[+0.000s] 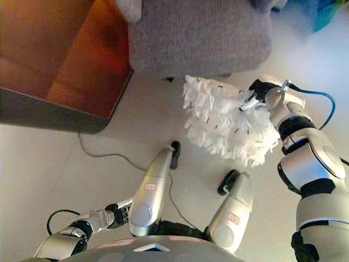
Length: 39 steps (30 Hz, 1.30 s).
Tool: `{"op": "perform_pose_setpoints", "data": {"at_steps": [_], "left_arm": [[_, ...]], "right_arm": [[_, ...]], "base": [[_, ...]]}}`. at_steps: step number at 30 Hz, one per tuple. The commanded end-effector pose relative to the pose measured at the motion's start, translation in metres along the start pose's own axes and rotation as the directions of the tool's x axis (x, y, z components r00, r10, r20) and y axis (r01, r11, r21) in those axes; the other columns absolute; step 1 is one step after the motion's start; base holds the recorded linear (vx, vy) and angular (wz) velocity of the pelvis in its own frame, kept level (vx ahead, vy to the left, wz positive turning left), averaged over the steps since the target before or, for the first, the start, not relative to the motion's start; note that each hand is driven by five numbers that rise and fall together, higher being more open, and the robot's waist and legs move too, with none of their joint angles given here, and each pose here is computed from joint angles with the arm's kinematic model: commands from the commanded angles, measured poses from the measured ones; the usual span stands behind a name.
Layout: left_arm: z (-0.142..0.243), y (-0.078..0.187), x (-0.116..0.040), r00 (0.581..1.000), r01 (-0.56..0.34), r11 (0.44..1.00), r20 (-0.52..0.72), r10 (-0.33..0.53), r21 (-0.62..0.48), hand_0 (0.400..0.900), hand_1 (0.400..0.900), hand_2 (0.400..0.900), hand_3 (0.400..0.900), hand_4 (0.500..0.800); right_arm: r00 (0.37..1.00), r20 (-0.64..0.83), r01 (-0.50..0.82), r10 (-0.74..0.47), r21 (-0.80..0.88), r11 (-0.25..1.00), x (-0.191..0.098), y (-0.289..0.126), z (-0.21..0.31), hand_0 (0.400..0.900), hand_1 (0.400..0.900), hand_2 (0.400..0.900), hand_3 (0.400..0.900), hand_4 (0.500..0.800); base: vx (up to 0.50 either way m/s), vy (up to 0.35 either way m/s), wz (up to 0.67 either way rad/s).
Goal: Pick up the pillow and put it on the sofa.
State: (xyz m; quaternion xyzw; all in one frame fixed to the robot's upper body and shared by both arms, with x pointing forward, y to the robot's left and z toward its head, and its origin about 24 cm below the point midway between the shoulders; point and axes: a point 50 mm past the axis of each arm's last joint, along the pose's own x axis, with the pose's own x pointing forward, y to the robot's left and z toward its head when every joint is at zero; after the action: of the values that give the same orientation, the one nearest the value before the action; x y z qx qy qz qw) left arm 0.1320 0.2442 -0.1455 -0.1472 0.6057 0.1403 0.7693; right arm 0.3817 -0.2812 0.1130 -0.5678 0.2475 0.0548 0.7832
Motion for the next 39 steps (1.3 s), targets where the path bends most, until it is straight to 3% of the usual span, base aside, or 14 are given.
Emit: {"op": "perform_pose_setpoints", "data": {"at_steps": [1,13,15,25,39], "left_arm": [[-0.017,0.047,-0.008,0.981,-0.164,0.983,-0.089,0.171,0.08,0.9,0.9,0.9,0.9,0.8],[-0.021,0.055,-0.01,0.975,-0.192,0.978,-0.098,0.199,0.078,0.9,0.9,0.9,0.9,0.8],[-0.012,0.051,-0.01,0.975,-0.19,0.972,-0.093,0.203,0.135,0.9,0.9,0.9,0.9,0.8],[-0.022,0.07,-0.015,0.96,-0.244,0.967,-0.124,0.252,0.078,0.9,0.9,0.9,0.9,0.8],[-0.015,0.109,-0.031,0.918,-0.375,0.918,-0.09,0.387,0.127,0.9,0.9,0.9,0.9,0.8]], "right_arm": [[0.971,0.14,0.189,-0.196,0.062,0.98,-0.021,-0.064,0.012,0.4,0.4,0.4,0.4,0.5],[0.942,0.315,0.161,-0.118,-0.113,0.981,-0.041,-0.07,0.031,0.4,0.4,0.4,0.4,0.5],[0.95,0.276,0.182,-0.148,-0.1,0.978,-0.049,-0.084,0.017,0.4,0.4,0.4,0.4,0.5],[0.902,0.393,0.266,-0.178,-0.182,0.947,-0.089,-0.152,0.05,0.4,0.4,0.4,0.4,0.5],[0.885,0.429,0.229,-0.179,-0.066,0.971,-0.096,-0.168,0.062,0.4,0.4,0.4,0.4,0.5]], "base": [[0.139,-0.06,0.06],[0.108,0.036,0.13],[0.17,0.016,1.25],[0.107,0.117,0.13],[0.319,-0.366,0.54]]}}
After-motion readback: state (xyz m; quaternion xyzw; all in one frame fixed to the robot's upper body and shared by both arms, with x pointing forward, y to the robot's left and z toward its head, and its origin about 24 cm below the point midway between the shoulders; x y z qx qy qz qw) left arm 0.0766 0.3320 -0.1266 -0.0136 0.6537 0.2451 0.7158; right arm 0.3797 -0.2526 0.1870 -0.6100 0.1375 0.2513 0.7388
